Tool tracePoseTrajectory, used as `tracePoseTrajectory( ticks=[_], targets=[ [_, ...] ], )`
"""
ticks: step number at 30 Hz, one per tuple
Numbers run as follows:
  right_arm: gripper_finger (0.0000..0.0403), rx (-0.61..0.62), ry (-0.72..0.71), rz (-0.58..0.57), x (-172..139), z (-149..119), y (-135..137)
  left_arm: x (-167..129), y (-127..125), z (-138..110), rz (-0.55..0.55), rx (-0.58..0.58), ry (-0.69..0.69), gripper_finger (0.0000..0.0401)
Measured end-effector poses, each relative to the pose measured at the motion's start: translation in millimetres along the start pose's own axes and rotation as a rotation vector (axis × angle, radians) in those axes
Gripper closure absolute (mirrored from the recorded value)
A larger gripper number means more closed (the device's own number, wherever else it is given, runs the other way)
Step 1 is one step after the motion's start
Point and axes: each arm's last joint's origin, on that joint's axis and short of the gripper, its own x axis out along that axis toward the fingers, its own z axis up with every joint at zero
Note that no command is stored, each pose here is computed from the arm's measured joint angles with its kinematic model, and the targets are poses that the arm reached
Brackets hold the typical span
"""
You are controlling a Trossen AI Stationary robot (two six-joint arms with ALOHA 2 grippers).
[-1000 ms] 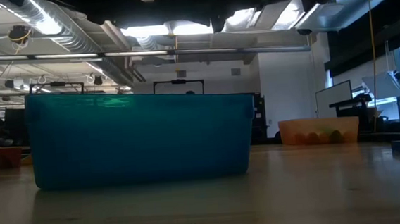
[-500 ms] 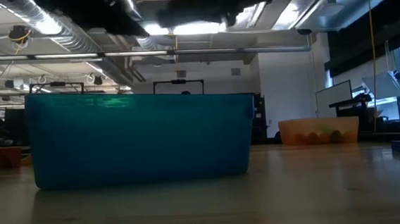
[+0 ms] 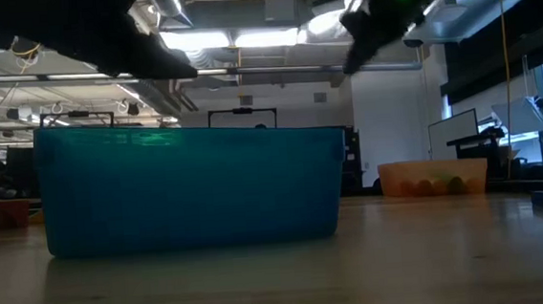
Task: Sort blocks by size
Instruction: Put the blue cylindrical block into the orange bin, then put the red arch block into the yellow bin
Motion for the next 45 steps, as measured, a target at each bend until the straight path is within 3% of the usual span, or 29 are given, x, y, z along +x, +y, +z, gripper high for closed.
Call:
tracePoseTrajectory(
  ticks=[8, 13, 24, 28, 34, 37, 45],
  targets=[
    [0.0264, 0.159, 0.354, -0.121, 59, -27, -63, 1, 3, -8, 0.0, 0.014, 0.017, 0.0199],
    [0.0264, 0.276, 0.485, -0.126, 89, -41, -88, 0, 1, -8, -0.01, 0.028, 0.015, 0.0197],
    [0.0264, 0.359, 0.68, -0.155, 139, -74, -102, 0, -1, -11, -0.021, 0.046, 0.05, 0.0196],
    [0.0242, 0.359, 0.711, -0.173, 148, -82, -103, 0, -1, -12, -0.022, 0.048, 0.055, 0.0196],
    [0.0172, 0.355, 0.723, -0.164, 146, -82, -106, 0, -1, -12, -0.021, 0.044, 0.055, 0.0196],
    [0.0145, 0.346, 0.689, -0.139, 132, -70, -105, 0, -1, -12, -0.021, 0.045, 0.055, 0.0196],
    [0.0124, 0.364, 0.7, 0.113, 65, -28, -70, 0, -1, -12, -0.021, 0.048, 0.055, 0.0196]
  ],
)
